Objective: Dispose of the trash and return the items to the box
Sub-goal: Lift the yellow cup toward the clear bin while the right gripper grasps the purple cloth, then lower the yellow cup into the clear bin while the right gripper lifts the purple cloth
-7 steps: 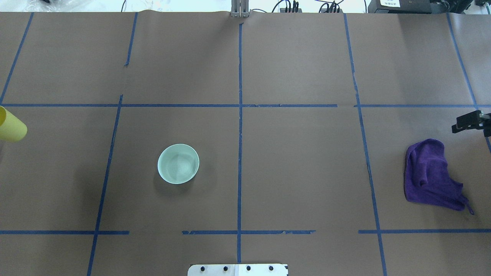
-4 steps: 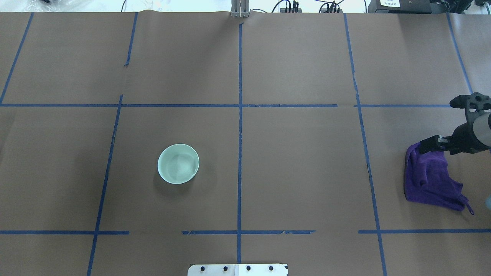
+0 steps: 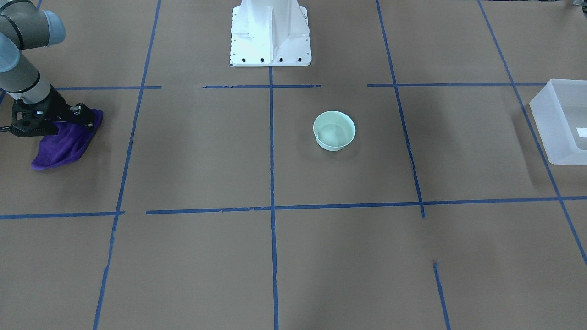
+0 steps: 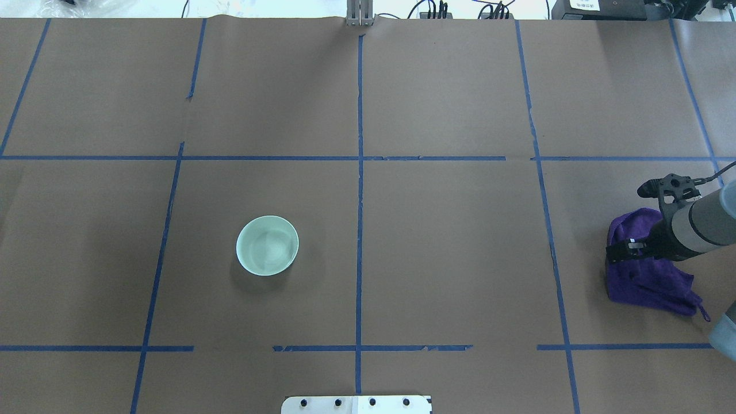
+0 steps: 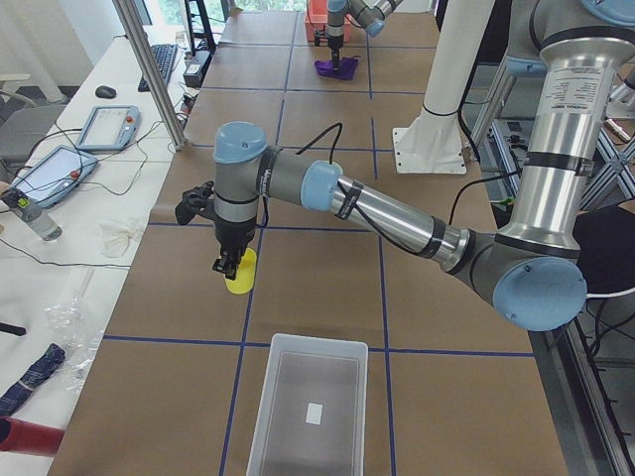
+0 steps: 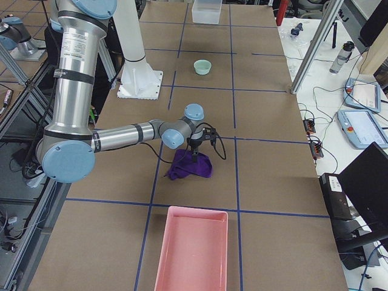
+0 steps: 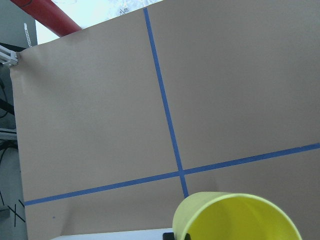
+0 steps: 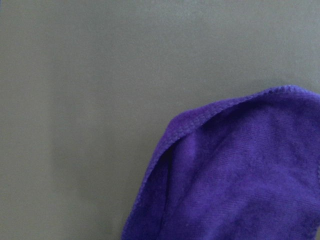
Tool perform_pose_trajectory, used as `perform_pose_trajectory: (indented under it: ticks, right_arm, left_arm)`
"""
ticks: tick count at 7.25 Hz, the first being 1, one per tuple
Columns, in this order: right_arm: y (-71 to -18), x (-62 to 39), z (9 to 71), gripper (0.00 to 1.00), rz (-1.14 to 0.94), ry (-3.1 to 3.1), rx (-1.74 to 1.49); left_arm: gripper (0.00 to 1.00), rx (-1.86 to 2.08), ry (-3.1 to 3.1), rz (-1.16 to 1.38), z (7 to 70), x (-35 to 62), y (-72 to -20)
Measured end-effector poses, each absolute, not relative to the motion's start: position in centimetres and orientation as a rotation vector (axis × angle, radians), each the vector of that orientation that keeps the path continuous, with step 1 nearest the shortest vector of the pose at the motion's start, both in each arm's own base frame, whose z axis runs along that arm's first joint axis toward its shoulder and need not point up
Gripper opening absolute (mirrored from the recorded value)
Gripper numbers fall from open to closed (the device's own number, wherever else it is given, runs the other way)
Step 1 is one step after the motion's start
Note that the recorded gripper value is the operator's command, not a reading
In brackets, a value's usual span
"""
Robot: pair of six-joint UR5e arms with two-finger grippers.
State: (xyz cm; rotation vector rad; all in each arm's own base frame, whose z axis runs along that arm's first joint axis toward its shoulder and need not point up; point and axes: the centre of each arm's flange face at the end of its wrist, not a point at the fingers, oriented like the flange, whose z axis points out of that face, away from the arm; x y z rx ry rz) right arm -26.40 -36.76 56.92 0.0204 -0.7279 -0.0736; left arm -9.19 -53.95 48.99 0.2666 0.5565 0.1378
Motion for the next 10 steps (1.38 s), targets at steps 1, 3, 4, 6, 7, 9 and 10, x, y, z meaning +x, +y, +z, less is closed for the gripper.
perform_pose_trajectory:
  ticks: [1,3,4,6,7,9,10]
  right_arm:
    - [-36.2,-26.6,57.3,0.69,-0.082,-0.722,0.01]
    - [-35.7,-26.6,57.6,0.0,-0.09,-0.719,-0.004]
    - [-35.6,-26.5,57.8,0.0,-0.091,-0.717,-0.006]
    - [-35.2,-26.0,58.0,0.0,-0.088,-0.709,-0.002]
    - [-34.6,-25.1,57.3,0.0,-0.086,-0.714,0.01]
    - [-34.5,-22.3,54.7,0.0,-0.054,-0.742,0.043]
    - [-35.1,-20.7,53.2,0.0,-0.019,-0.746,0.056]
  left_arm:
    - [0.0,0.259,0.554,0.138,49.9,-10.1,-54.0]
    - [0.0,0.241,0.547,0.141,52.0,-12.1,-54.4]
    - [0.0,0.227,0.547,0.147,53.5,-12.9,-54.6]
    - [0.0,0.206,0.55,0.153,56.6,-14.0,-54.8]
    - [0.0,0.2,0.55,0.138,58.8,-14.9,-54.9]
    - [0.0,0.187,0.555,0.122,62.2,-15.6,-54.5]
    - [0.0,0.173,0.561,0.113,63.9,-15.5,-53.6]
